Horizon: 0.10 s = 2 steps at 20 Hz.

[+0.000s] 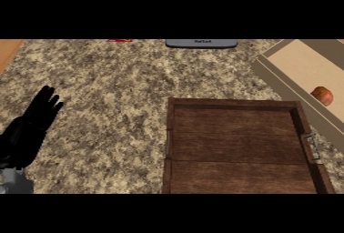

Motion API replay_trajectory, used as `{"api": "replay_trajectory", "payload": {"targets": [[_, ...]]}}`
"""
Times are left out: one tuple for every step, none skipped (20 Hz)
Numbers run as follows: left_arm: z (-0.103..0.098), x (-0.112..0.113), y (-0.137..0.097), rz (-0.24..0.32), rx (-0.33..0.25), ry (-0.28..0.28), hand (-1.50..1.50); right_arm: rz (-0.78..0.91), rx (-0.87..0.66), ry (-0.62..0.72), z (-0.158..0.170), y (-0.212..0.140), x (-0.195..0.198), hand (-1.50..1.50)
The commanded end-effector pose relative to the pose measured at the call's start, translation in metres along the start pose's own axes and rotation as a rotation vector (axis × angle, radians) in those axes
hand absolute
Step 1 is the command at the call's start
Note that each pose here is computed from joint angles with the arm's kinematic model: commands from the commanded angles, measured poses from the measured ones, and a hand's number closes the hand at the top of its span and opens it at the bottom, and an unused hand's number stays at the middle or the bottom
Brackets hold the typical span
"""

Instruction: Pick the sweet potato from the tray and place it in the cardboard box

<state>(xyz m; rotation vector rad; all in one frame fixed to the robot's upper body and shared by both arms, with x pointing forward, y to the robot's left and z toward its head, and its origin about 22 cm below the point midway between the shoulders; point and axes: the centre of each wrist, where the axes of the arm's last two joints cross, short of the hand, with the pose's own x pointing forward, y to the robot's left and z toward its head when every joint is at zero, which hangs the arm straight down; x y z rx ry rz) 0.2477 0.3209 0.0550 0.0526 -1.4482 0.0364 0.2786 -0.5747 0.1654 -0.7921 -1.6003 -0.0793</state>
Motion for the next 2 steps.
{"api": "replay_trajectory", "payload": {"targets": [[0.001, -0.002, 0.016, -0.003, -0.002, 0.013, 0.0, 0.01, 0.013, -0.011, 0.008, -0.012, -0.011, -1.5], [-0.005, -0.006, -0.011, -0.01, -0.017, -0.011, 0.0, 0.01, 0.018, -0.007, -0.001, -0.012, 0.003, -1.5]]}}
